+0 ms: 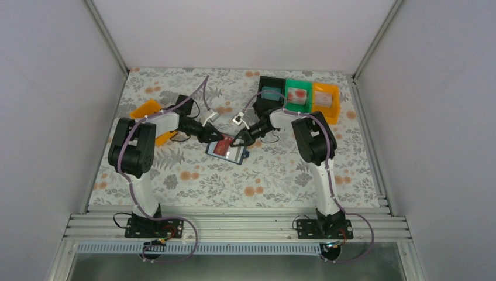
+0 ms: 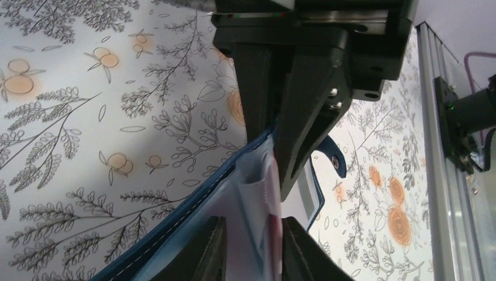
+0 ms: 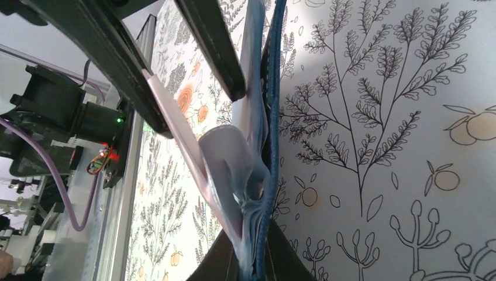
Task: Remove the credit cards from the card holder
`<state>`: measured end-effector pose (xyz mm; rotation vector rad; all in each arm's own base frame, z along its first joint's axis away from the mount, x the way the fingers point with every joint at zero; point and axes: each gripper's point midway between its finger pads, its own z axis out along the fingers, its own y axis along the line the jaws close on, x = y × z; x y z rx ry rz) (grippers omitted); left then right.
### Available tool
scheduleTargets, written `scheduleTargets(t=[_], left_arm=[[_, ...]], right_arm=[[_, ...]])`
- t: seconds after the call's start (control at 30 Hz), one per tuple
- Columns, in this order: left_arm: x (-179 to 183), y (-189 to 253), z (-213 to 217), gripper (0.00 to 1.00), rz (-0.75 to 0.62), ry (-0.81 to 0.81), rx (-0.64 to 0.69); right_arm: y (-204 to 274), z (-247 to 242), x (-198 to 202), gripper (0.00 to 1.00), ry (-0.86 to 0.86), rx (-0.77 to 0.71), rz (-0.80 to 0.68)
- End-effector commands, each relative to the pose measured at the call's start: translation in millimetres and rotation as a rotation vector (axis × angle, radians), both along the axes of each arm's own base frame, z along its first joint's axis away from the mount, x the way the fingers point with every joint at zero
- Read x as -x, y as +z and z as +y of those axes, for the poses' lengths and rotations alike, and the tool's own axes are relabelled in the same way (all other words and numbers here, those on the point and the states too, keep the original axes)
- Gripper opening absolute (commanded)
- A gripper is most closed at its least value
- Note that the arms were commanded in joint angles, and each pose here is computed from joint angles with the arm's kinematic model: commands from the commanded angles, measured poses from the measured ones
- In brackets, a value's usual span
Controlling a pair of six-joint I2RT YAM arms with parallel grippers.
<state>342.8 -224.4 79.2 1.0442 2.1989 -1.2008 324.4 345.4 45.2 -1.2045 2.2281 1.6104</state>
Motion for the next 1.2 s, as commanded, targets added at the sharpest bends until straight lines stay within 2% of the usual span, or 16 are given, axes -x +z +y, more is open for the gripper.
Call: scheduleTargets(t=[0.0,0.17,0.3,0.37,0.4,0.43,0.97,1.17], left_arm=[[2.3,9.0,0.5,0.28,-0.003,-0.047,0.08],[7.4,8.9,1.1,0.3,0.005,-0.06,0.093],[8.3,13.6,3.1,0.27,0.003,-0.065,0.11],[9.8,13.4,3.9,0.16,0.006,-0.069,0.11],[10.8,13.2,4.1,0.06,0.008,-0.07,0.11],[11.3,12.6,4.5,0.03,0.009,-0.069,0.106],[-8.9,11.1,37.8,0.02,-0.035,0.018,0.032],[-4.2,16.8,42.0,0.02,-0.054,0.007,0.027]], right_arm=[[9.8,0.2,-4.1,0.04,0.009,0.023,-0.095],[13.1,0.8,-6.5,0.04,0.008,0.027,-0.105],[12.2,0.6,-7.3,0.04,0.007,0.033,-0.105],[11.8,0.7,-7.7,0.04,0.006,0.036,-0.105],[11.3,0.7,-8.0,0.04,0.005,0.038,-0.106],[10.8,0.6,-8.2,0.04,0.005,0.041,-0.107],[7.0,-10.6,-13.2,0.04,-0.021,0.078,-0.117],[5.3,-11.6,-15.9,0.04,-0.028,0.087,-0.118]])
